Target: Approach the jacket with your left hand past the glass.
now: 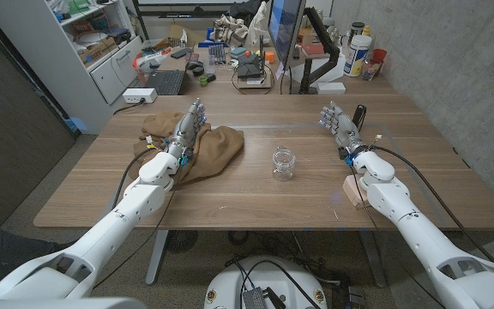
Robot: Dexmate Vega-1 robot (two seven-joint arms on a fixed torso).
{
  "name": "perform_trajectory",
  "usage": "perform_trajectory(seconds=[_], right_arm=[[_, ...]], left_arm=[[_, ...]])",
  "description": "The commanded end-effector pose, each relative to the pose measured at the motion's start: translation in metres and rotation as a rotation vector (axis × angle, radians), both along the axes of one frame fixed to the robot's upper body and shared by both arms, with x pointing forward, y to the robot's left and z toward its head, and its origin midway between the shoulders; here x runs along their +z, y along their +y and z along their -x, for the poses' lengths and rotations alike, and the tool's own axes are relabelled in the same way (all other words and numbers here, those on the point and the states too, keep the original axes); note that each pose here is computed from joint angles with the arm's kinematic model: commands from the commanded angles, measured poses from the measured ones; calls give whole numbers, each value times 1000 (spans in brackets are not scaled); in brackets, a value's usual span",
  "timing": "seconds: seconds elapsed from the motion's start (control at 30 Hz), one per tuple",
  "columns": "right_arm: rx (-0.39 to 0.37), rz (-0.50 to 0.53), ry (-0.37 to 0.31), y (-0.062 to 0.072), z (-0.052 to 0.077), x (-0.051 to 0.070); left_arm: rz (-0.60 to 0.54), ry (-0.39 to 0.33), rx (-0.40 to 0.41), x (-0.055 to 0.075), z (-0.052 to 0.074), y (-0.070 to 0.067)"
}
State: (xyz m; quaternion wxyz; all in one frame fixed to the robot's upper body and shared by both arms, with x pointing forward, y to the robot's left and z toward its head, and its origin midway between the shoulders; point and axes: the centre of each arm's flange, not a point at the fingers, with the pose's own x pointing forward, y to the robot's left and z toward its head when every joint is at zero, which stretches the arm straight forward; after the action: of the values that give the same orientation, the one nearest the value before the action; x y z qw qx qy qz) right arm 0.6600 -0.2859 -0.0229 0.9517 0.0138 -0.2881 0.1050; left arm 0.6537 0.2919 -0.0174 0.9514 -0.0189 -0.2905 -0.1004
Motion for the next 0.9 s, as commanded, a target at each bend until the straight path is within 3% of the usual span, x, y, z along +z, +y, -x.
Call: perform_trajectory(seconds=[0.03, 0.9], right_arm=[[-7, 11, -5, -1, -1, 3], [-20, -3, -41, -4, 6, 7]], left_arm=[[-23, -47, -13, 17, 7, -3], [-74, -88, -32, 48, 9, -12]])
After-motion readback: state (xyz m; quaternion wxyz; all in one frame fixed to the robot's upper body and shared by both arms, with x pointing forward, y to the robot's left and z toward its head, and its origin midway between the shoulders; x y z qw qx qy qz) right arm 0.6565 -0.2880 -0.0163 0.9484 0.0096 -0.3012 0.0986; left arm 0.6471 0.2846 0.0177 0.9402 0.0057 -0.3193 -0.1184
